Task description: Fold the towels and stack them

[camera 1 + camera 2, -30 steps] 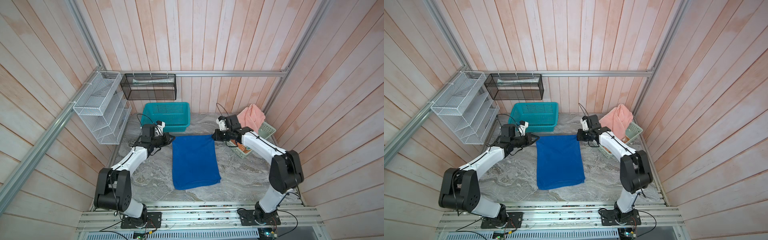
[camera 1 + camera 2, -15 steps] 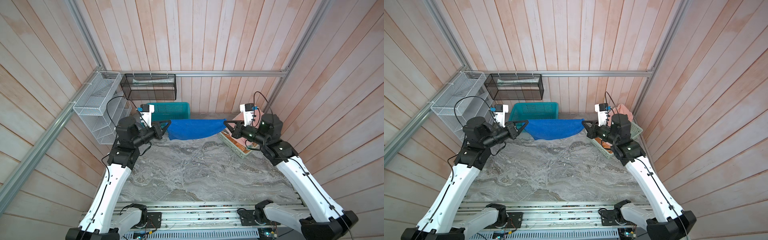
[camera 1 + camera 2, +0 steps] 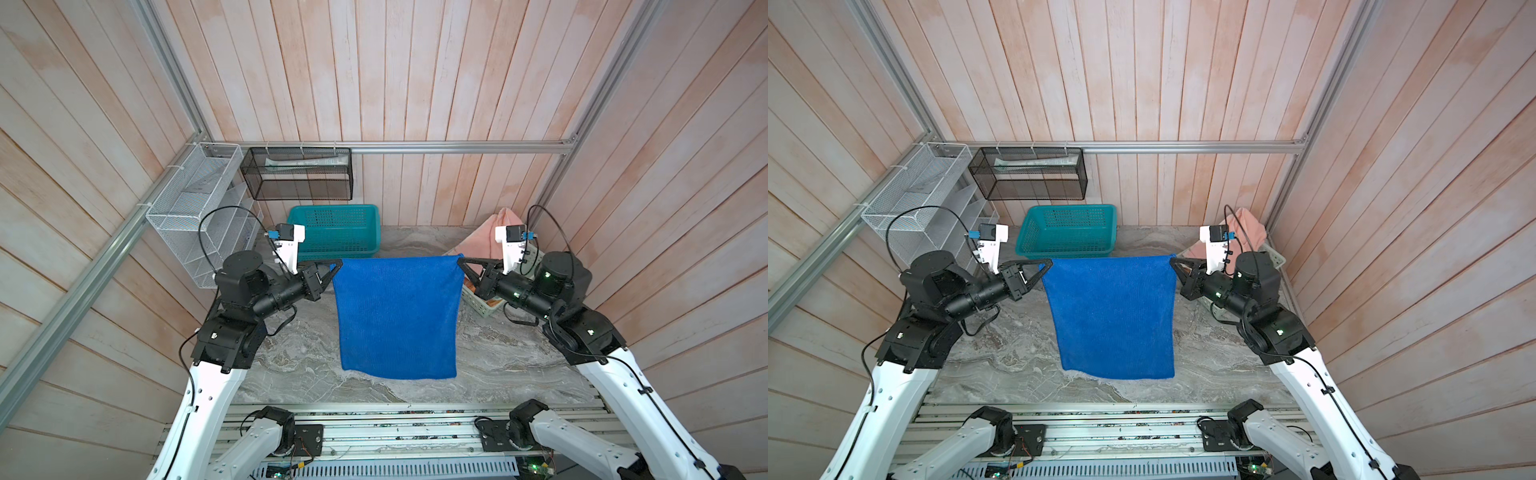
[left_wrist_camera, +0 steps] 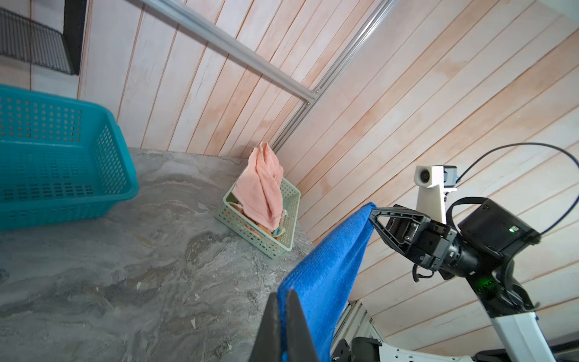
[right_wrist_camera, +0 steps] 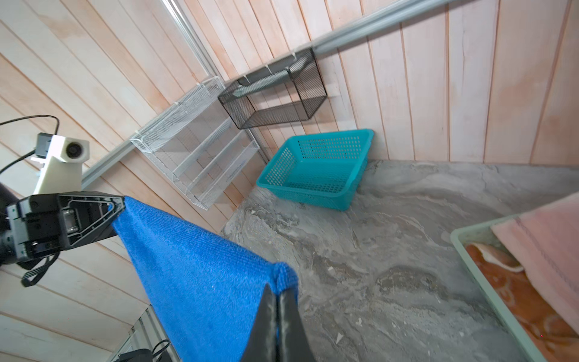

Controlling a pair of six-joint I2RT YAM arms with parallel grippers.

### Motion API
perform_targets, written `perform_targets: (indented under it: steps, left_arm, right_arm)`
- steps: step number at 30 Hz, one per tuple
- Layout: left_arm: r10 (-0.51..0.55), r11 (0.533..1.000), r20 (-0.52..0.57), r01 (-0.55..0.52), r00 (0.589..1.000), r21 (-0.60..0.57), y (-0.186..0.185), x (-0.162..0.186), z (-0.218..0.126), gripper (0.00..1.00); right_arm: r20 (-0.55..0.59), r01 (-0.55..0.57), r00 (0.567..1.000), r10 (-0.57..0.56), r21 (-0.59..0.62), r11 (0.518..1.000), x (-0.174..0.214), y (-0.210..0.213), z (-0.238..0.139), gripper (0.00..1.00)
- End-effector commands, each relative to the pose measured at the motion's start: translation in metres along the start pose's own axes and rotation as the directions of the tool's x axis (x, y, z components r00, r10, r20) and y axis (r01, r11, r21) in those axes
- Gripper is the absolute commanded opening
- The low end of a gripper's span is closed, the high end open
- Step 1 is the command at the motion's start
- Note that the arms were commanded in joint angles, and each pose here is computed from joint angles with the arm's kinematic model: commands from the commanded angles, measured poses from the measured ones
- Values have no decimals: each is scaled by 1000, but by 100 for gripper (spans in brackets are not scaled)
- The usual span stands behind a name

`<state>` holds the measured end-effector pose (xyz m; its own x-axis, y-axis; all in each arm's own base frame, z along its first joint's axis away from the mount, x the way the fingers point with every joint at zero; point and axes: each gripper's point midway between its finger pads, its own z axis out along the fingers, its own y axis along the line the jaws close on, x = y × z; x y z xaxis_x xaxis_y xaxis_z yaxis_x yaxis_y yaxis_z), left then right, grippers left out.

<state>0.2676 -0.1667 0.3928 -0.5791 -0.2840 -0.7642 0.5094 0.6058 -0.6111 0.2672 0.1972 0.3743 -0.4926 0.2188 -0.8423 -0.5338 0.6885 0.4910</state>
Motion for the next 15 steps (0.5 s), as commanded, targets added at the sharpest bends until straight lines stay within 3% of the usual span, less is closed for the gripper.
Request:
perform_targets:
  steps: [1,7,10,15]
  left_arm:
    - [-145,984,-123,130,982,-126,65,42,34,0]
    - [-229,966,-132,207,964,-157,152,65,81,0]
    - [-230,963,-142,205,963,-172,191,66,106,0]
    - [-230,966,-147,207,962,-156,224,62,128,0]
  right_arm:
    - [-112,-57,991,69,106,993,47,-45,38,0]
    - [-242,-97,963,118,97,991,107,-109,115,0]
    - [-303,-79,948,102,88,993,114,-134,152,0]
    - [-366,-53,927,85,97,994,112,-163,187,0]
